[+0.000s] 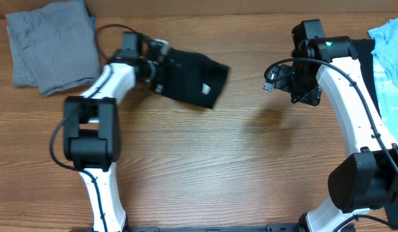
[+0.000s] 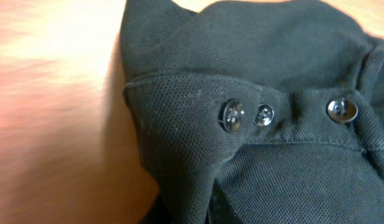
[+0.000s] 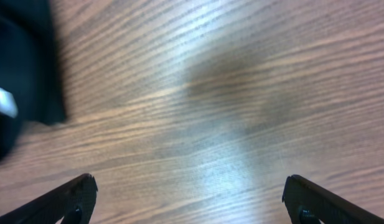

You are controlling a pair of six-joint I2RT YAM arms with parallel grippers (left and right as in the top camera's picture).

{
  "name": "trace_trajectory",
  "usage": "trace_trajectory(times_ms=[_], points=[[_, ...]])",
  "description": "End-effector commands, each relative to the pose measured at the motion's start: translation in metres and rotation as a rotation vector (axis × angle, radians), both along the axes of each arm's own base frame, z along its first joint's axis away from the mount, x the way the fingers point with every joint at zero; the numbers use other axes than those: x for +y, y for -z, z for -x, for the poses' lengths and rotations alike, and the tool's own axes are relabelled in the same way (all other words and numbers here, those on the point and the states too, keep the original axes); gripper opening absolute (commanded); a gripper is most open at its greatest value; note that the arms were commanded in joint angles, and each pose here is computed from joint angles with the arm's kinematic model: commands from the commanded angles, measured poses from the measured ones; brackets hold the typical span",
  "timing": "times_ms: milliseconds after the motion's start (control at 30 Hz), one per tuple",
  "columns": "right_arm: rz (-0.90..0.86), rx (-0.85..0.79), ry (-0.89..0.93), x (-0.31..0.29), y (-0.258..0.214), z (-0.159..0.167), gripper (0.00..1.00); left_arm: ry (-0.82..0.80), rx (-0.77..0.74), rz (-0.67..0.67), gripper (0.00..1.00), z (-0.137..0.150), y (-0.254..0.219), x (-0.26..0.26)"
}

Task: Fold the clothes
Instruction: 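Carry the folded shirt left and place it on the grey shirt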

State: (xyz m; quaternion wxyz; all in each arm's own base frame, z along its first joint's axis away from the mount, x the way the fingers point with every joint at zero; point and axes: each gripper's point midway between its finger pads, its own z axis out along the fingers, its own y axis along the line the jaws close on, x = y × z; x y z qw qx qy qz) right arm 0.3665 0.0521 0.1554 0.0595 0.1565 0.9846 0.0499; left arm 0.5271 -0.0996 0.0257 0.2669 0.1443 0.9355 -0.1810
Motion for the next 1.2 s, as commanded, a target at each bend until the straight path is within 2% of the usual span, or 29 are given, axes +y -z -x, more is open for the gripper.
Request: trace_trajectory(times_ms=[0, 300, 633, 767, 1033, 1167], points=[[0.015, 0.027, -0.013, -0.003, 0.003, 0.006, 1.00, -0.088, -0.089, -0.166, 0.04, -0.026, -0.005, 0.069], [0.013, 0.059, -0.013, -0.003, 0.004, 0.014, 1.00, -0.245, -0.193, -0.187, 0.04, -0.055, -0.053, 0.164], [0.008, 0.070, -0.014, -0.002, 0.004, 0.017, 1.00, -0.346, -0.287, -0.190, 0.04, -0.076, -0.142, 0.202], [0.008, 0.071, -0.014, -0.002, 0.004, 0.017, 1.00, -0.425, -0.319, -0.250, 0.04, -0.080, -0.169, 0.221], [0.008, 0.071, -0.013, -0.002, 0.004, 0.017, 1.00, -0.501, -0.298, -0.295, 0.04, -0.071, -0.171, 0.255], [0.008, 0.071, -0.013, -0.002, 0.004, 0.017, 1.00, -0.601, -0.277, -0.281, 0.04, -0.064, -0.170, 0.278]])
